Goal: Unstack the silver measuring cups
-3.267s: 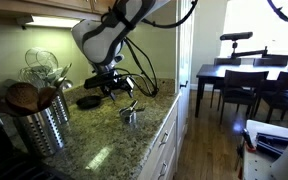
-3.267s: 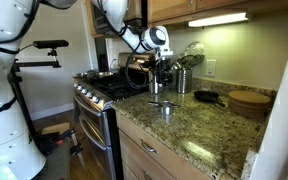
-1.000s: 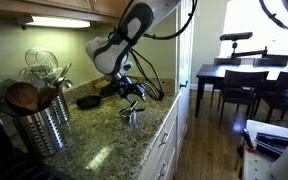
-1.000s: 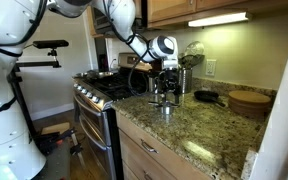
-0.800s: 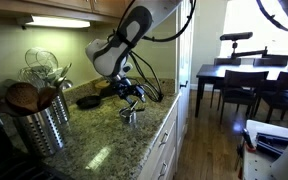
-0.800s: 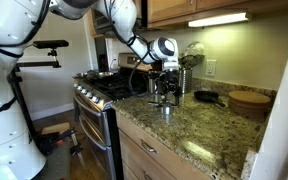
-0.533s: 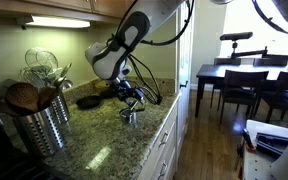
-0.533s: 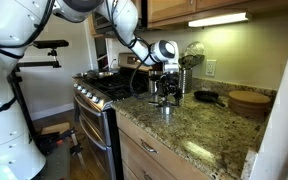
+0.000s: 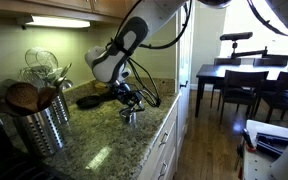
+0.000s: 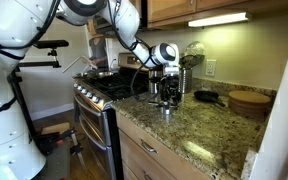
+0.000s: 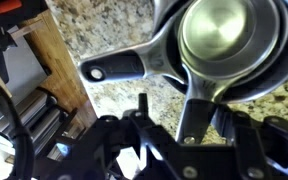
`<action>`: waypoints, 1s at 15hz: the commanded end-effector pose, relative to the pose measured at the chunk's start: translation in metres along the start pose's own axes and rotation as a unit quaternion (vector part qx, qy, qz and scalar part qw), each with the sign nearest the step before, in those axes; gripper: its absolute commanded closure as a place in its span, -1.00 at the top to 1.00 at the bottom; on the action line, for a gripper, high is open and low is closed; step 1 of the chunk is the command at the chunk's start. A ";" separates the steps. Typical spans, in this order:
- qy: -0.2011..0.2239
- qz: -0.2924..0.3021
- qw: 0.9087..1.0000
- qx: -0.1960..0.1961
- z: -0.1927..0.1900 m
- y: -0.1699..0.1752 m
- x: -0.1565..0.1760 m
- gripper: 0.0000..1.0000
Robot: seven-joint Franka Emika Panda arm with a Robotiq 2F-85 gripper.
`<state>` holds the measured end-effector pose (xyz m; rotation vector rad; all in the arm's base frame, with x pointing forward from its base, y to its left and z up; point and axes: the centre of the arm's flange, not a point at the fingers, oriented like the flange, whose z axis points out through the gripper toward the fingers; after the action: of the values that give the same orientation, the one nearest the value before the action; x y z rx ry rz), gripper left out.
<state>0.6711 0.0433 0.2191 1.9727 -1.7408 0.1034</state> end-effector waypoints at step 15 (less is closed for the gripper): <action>0.000 0.018 1.000 0.004 -0.010 0.003 0.009 -0.97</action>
<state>0.6735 0.0425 0.2218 1.9729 -1.7467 0.1107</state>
